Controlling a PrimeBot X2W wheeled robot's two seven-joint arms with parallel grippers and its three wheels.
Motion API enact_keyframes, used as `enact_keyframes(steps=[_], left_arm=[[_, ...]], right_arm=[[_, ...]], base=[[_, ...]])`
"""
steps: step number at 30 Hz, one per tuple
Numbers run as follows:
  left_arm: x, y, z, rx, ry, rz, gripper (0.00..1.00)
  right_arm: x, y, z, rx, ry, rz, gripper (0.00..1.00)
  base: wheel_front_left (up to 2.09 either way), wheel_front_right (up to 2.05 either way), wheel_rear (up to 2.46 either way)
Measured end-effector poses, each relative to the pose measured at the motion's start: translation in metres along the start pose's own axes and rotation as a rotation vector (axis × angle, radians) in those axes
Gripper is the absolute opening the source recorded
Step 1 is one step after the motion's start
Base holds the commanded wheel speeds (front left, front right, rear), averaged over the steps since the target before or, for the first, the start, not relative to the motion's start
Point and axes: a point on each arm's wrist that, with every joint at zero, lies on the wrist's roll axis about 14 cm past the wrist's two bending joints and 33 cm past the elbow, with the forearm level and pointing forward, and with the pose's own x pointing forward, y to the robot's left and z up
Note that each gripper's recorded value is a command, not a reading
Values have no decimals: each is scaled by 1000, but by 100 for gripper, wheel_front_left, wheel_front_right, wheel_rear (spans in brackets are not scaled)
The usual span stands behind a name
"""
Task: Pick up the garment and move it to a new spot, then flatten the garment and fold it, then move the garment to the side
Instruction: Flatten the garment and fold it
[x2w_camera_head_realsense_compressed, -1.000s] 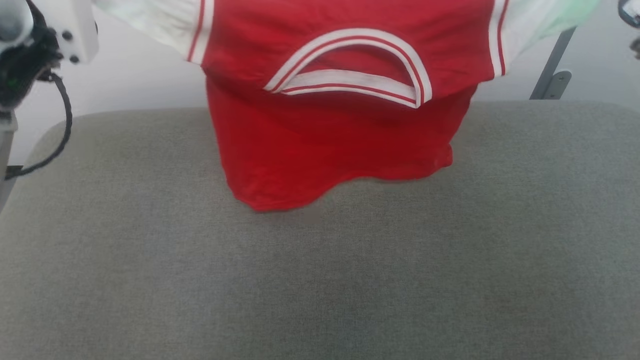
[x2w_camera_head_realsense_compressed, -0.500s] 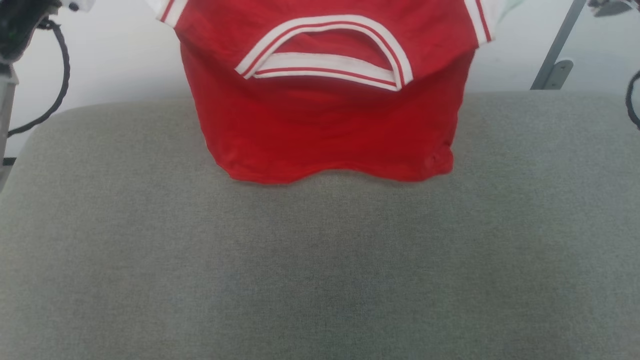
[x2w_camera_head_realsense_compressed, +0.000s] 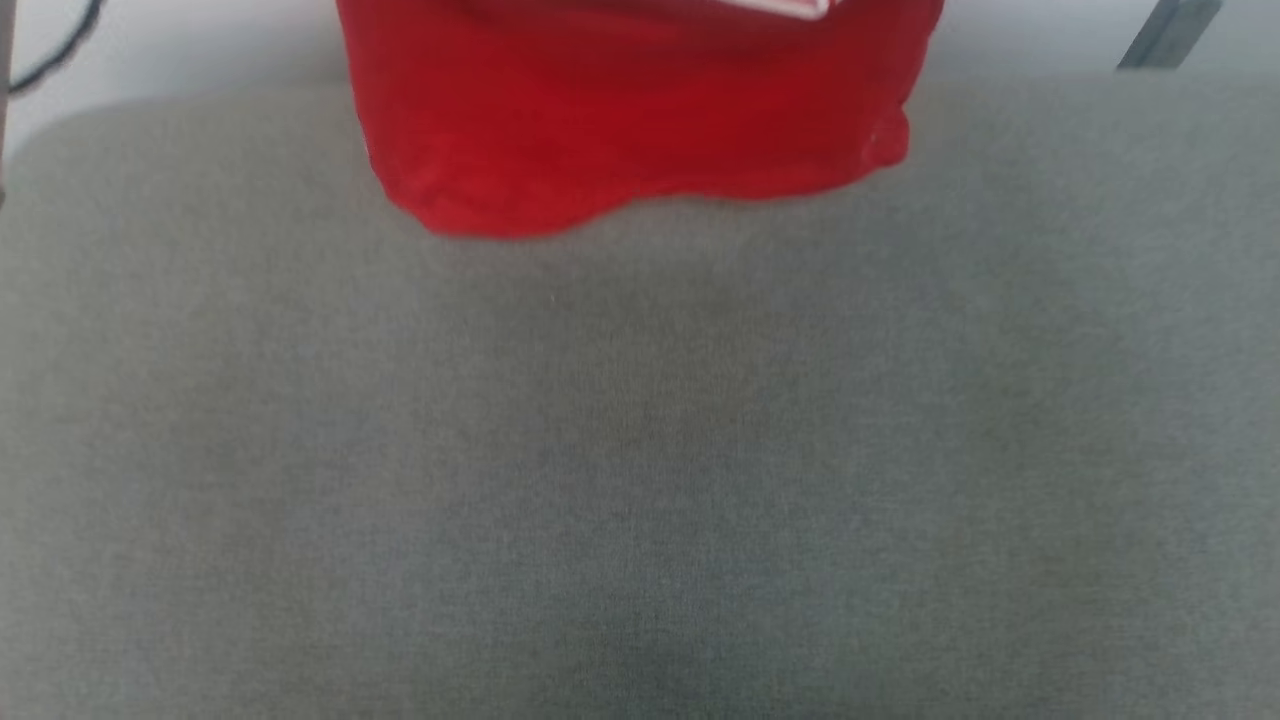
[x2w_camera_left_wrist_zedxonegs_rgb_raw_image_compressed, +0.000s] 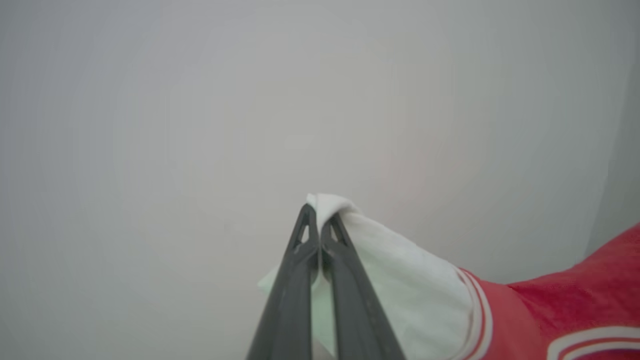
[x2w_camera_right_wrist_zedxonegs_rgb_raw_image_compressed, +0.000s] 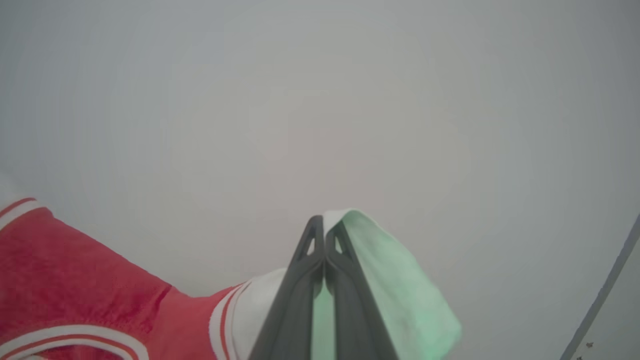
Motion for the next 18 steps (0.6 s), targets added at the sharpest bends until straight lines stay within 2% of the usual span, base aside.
enact_keyframes(steps=[9,13,18], left_arm=[[44,5,-2,21,-201,49,0],[50,10,13,25,-349,68,0],[51,15,-31,27,-245,63,0]], right_arm=[[40,-23,-12,-158,-209,-22,0],[52,-25,-19,-261,-234,-10,0],[57,-19,-56,-253,-151,6,0]], base=[[0,0,0],[0,0,0],[0,0,0]])
